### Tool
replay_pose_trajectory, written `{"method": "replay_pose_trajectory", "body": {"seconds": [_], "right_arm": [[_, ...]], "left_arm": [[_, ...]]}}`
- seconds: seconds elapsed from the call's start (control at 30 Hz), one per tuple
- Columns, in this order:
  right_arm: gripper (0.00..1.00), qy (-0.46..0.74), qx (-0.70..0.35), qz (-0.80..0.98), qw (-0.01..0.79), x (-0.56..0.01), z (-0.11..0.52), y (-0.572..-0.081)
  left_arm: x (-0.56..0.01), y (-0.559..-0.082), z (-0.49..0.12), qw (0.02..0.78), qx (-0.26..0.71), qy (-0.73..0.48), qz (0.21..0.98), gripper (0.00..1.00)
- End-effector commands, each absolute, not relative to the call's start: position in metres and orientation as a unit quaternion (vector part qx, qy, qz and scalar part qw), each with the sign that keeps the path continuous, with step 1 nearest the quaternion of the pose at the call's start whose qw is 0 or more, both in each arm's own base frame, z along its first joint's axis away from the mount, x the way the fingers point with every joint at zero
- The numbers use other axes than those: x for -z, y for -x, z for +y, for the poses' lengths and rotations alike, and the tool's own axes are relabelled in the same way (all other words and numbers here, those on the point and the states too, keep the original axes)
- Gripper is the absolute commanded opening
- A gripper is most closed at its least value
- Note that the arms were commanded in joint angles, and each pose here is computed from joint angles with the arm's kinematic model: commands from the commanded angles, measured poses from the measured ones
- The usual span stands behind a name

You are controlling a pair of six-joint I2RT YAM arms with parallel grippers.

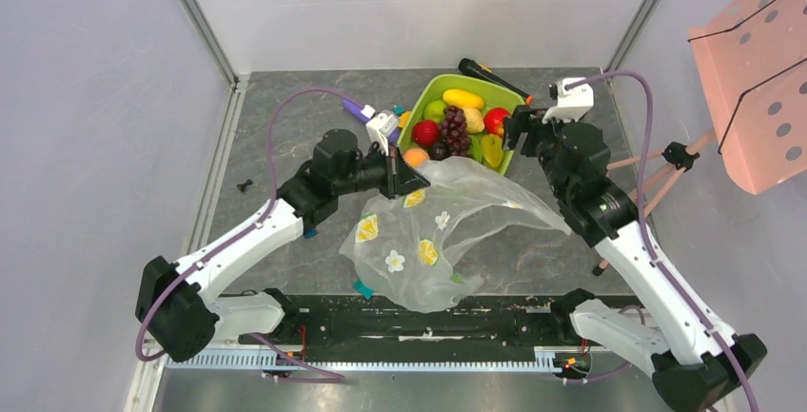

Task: Take the fake fruits out of the plastic bag
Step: Adjust the plastic bag at the center of the board.

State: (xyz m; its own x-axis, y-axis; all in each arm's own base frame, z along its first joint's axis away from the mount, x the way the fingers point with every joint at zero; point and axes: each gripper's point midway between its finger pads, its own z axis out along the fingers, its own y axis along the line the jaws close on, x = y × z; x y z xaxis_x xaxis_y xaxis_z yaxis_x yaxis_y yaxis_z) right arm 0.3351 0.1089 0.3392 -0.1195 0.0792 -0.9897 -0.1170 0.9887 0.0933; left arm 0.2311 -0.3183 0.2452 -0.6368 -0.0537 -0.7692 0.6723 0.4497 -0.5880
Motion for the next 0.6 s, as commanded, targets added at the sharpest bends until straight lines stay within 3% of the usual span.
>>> {"method": "replay_pose_trajectory", "body": {"seconds": [0.0, 0.37, 0.57], "right_arm": [[0.8, -0.018, -0.061, 0.737, 0.673, -0.334, 0.091, -0.322], [0.8, -0.016, -0.098, 0.762, 0.64, -0.29, 0.095, -0.298], [0.8, -0.024, -0.098, 0.767, 0.633, -0.271, 0.09, -0.289]], "left_arm": [[-0.271, -0.235, -0.302, 0.393, 0.46, -0.236, 0.761, 0.02], [-0.28, -0.309, -0.18, 0.486, 0.305, -0.042, 0.818, 0.02], [-0.261, -0.325, -0.119, 0.488, 0.209, 0.046, 0.846, 0.02]]}}
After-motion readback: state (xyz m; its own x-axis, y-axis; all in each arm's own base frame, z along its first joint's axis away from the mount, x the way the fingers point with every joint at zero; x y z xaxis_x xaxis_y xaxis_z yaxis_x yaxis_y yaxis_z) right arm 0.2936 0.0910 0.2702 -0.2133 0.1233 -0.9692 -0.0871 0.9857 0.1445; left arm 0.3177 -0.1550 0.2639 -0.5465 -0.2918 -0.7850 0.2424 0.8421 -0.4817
